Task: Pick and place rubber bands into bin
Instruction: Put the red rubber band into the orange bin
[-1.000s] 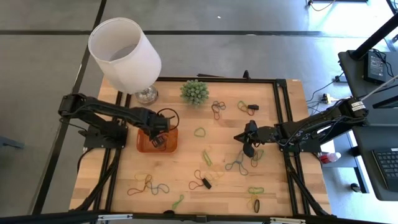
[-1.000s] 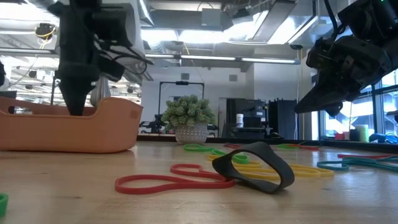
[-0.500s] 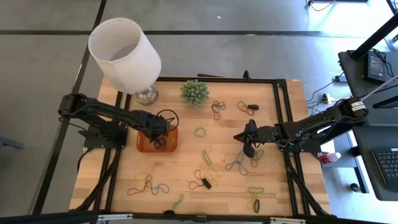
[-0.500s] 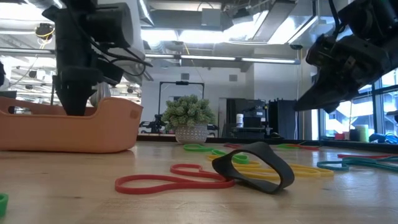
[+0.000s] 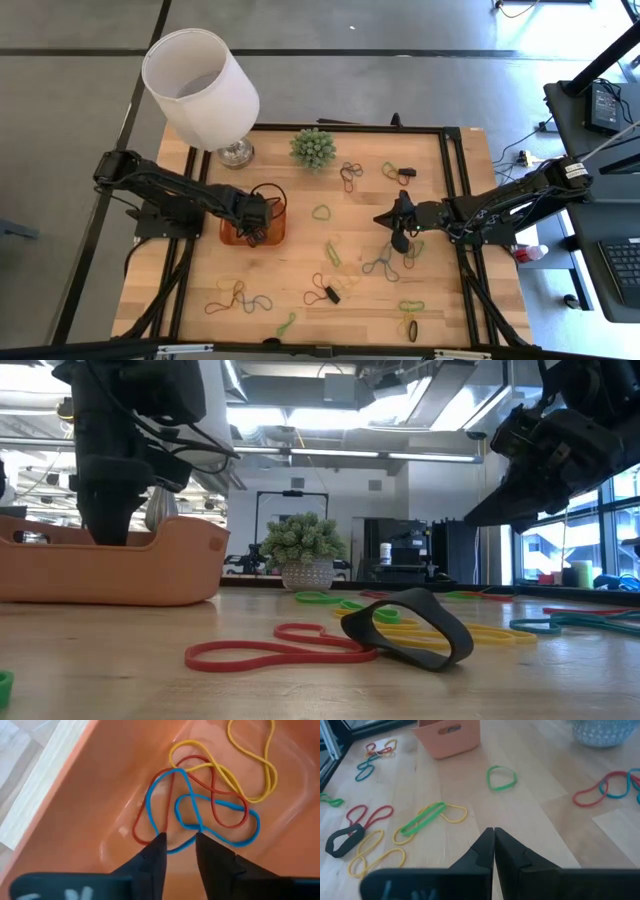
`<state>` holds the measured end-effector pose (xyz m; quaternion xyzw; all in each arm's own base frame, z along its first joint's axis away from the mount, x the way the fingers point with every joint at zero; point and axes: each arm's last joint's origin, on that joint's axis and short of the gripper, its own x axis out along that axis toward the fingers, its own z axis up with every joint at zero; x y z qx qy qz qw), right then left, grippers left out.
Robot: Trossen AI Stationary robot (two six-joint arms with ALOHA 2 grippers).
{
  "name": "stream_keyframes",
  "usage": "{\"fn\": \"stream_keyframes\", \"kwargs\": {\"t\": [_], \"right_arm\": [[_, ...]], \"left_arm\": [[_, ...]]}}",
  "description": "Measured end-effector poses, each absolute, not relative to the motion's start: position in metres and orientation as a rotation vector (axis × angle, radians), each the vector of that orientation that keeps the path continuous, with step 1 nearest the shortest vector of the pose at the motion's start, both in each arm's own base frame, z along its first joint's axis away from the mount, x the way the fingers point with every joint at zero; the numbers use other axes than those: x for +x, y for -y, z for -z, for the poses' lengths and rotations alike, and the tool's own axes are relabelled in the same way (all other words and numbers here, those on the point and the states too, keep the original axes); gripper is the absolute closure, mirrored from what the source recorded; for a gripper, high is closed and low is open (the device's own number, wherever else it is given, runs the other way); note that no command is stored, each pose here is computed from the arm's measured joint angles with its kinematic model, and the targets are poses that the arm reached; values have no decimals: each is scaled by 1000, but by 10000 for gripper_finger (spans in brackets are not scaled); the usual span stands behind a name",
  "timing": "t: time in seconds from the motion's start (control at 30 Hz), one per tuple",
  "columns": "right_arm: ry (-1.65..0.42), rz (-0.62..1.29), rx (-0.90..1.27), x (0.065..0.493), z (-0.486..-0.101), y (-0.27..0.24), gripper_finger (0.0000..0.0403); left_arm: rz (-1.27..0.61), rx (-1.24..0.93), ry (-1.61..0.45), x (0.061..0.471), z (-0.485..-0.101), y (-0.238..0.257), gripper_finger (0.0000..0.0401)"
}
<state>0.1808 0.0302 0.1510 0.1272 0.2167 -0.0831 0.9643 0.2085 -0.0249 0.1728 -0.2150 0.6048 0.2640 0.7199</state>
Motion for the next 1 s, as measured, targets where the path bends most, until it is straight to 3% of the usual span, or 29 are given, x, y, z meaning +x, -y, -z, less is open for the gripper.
{"fn": "stream_keyframes", "kwargs": {"t": [0.3, 0.43, 0.63, 1.0], "right_arm": [[-425, 165, 258, 181, -152, -30, 386], [-425, 165, 262, 181, -152, -30, 386], [-443, 181, 305, 180, -150, -30, 386], [-448, 158, 207, 180, -150, -30, 387]], "left_arm": [[-518, -409, -1332, 215, -183, 24, 288], [-528, -314, -1320, 219, -200, 23, 314], [-562, -103, -1247, 223, -223, 33, 389], [-326, 58, -1154, 226, -229, 66, 399]]}}
